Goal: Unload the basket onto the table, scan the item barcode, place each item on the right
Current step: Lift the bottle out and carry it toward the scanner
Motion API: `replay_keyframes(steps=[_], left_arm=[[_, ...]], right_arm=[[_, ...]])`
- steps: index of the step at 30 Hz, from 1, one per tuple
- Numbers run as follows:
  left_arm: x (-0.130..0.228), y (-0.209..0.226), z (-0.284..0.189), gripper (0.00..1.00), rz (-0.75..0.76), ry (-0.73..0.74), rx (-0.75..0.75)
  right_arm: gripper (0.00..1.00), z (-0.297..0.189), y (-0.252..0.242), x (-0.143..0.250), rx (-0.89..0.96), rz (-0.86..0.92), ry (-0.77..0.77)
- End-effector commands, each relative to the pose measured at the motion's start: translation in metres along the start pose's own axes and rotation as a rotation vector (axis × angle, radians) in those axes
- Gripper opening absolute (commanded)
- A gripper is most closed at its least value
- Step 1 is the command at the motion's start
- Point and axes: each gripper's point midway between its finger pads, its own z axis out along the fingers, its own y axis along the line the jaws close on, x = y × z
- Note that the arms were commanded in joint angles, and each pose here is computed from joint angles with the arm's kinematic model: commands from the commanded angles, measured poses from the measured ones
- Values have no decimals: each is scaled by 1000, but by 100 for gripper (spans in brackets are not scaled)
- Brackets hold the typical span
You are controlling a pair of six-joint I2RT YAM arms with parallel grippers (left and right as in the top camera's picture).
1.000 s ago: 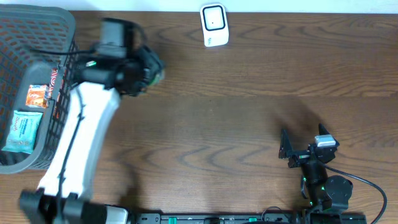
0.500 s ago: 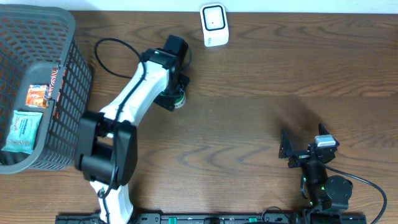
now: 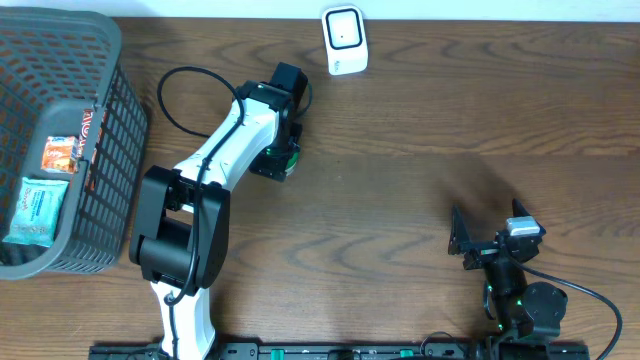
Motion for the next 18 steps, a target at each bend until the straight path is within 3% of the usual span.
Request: replay_keyframes(steps=[1, 5, 13, 18], left_arm=[[-7, 1, 6, 73, 152, -42, -20], [-6, 8, 17, 73, 220, -33, -63], [-7, 12, 28, 75, 219, -30, -95], [-9, 12, 28, 88, 223, -32, -96]], right_arm=[[99, 0, 2, 1, -11, 10, 2], [99, 0, 2, 1, -11, 10, 2], [99, 0, 2, 1, -11, 10, 2], [99, 0, 2, 1, -11, 10, 2]])
